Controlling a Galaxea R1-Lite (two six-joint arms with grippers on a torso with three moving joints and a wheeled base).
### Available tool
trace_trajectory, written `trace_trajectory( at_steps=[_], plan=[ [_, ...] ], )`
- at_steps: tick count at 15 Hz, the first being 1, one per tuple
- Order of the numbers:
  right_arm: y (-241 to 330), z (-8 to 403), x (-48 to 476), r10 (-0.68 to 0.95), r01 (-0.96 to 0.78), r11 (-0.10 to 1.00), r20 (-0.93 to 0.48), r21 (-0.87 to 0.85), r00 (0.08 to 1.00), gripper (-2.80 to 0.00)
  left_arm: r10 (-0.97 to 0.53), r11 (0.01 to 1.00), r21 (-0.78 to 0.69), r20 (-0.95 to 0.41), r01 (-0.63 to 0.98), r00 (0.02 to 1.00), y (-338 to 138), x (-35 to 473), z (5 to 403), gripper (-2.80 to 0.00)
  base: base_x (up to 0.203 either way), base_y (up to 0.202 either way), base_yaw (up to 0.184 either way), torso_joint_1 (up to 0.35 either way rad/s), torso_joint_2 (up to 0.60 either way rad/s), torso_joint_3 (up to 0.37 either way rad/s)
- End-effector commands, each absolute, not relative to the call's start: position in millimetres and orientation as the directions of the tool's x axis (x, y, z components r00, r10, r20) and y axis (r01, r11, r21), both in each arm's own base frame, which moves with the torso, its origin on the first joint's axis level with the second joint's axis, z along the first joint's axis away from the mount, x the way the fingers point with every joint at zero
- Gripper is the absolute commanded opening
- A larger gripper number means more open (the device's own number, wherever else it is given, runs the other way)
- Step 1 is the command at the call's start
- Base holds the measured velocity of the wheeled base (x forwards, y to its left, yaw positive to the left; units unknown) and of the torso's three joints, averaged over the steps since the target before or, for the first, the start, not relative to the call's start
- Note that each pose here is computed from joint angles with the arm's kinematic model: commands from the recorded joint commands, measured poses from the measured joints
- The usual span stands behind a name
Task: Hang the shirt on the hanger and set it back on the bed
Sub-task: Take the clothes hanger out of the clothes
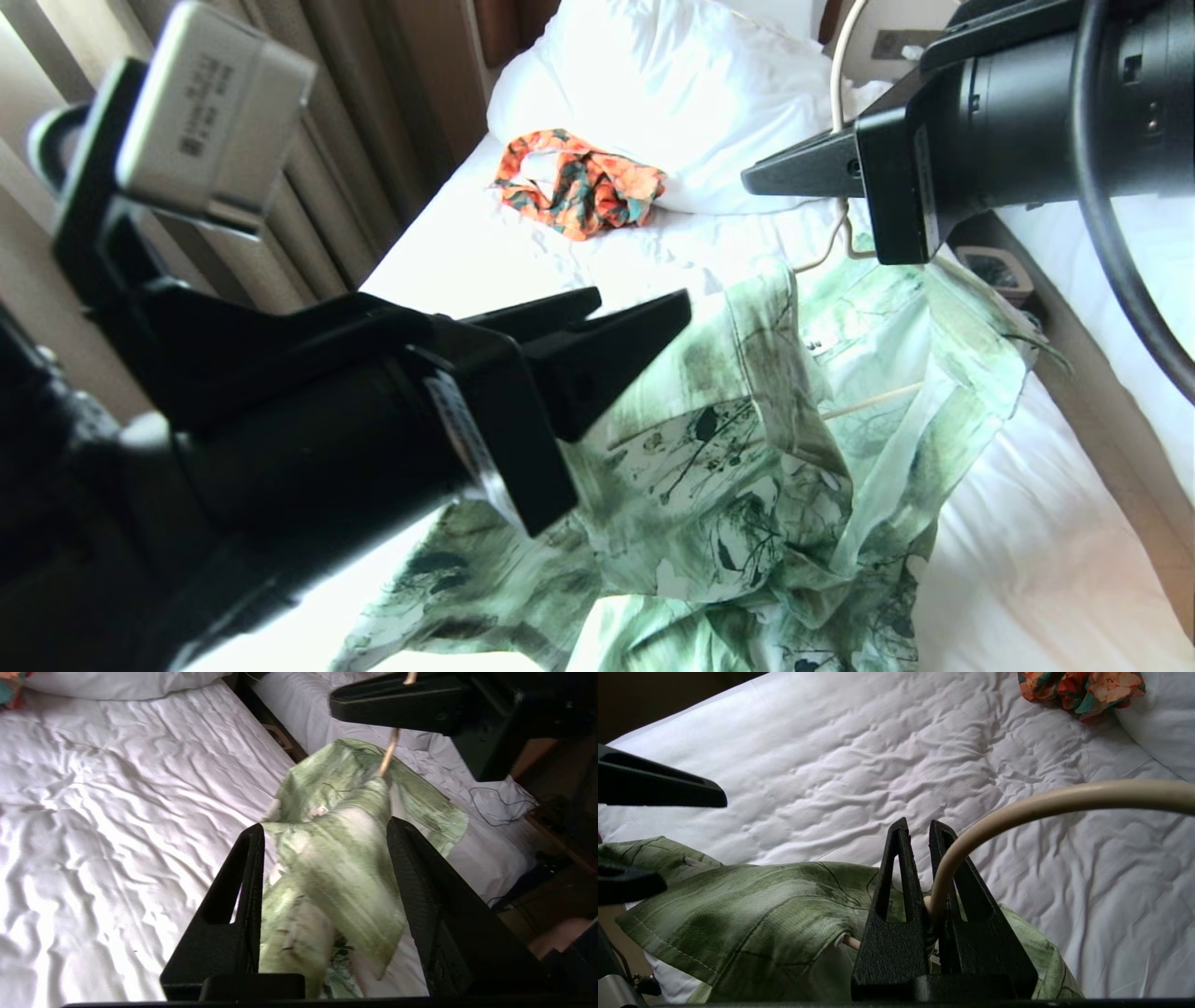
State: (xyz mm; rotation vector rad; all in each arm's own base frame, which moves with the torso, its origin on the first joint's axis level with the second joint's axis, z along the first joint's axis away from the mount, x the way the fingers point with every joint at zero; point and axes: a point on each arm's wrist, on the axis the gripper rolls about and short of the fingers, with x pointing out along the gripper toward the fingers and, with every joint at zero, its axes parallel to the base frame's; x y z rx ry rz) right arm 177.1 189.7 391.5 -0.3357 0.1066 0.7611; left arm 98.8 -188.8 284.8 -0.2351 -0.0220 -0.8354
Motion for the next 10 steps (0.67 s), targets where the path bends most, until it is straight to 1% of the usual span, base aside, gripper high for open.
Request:
trace_trajectory(
  at_steps=[1,3,7,8,10],
  plan=[
    [180.3,398.8,170.0,0.657,-0.683,0.682,-0.191,-0.260,0.729,-2.80,-0.669,0.697,-0.204,0.162,0.688,0.726,-160.3,103.6,300.3,-2.80,0.000,0.000,0.000,0.000,0.00,0.000],
    [174.9,401.0,170.4,0.648,-0.671,0.693,-0.181,-0.263,0.740,-2.80,-0.590,0.764,-0.194,0.174,0.615,0.788,-136.9,119.8,305.1,-2.80,0.000,0.000,0.000,0.000,0.00,0.000],
    [165.6,419.2,164.3,0.649,-0.650,0.713,-0.102,-0.263,0.754,-2.80,-0.484,0.841,-0.186,0.162,0.508,0.860,-88.3,109.4,312.7,-2.80,0.000,0.000,0.000,0.000,0.00,0.000],
    [163.4,425.3,162.4,0.646,-0.640,0.720,-0.078,-0.268,0.760,-2.80,-0.448,0.863,-0.184,0.151,0.471,0.881,-77.8,105.8,312.6,-2.80,0.000,0.000,0.000,0.046,-0.21,-0.150],
    [157.1,431.5,159.1,0.612,-0.599,0.748,-0.054,-0.286,0.789,-2.80,-0.397,0.891,-0.182,0.136,0.416,0.908,-59.7,93.7,311.8,-2.80,0.000,0.000,0.000,0.081,-0.37,-0.269]
  ],
)
